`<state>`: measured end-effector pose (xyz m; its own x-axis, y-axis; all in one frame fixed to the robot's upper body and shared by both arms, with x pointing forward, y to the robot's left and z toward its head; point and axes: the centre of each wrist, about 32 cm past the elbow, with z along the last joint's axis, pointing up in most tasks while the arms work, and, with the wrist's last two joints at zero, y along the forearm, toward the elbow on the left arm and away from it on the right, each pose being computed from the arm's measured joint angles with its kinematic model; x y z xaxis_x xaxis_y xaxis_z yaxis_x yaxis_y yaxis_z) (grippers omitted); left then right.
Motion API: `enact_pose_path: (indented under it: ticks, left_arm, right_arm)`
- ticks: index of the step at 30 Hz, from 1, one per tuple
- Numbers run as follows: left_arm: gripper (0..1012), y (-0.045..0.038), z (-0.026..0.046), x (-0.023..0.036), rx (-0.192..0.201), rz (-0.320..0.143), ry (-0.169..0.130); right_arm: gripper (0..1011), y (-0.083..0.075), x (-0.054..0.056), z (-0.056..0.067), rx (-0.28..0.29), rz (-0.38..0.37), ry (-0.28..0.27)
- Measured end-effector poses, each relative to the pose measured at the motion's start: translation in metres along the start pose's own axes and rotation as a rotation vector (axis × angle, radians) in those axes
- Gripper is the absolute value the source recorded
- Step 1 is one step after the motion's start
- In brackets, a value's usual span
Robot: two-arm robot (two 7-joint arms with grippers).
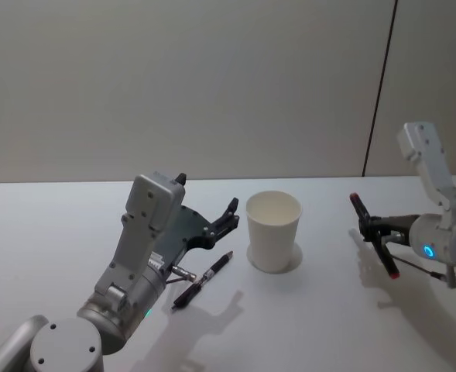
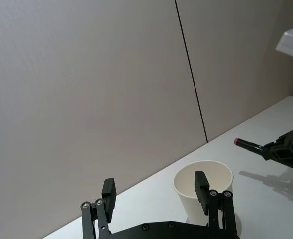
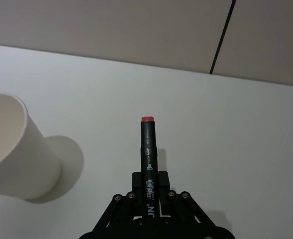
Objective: Place the pen into the pen holder.
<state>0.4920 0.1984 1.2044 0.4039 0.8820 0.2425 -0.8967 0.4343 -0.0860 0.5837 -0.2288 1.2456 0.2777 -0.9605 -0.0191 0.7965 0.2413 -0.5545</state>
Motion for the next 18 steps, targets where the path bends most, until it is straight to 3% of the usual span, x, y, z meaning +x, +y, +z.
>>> enact_pose_path:
  ticks: [18]
  left_arm:
    - [1004,0.0,0.0,0.0,0.0,0.0,0.0]
  right_arm:
    - [179,-0.024,-0.006,-0.028,0.28,0.008,-0.075]
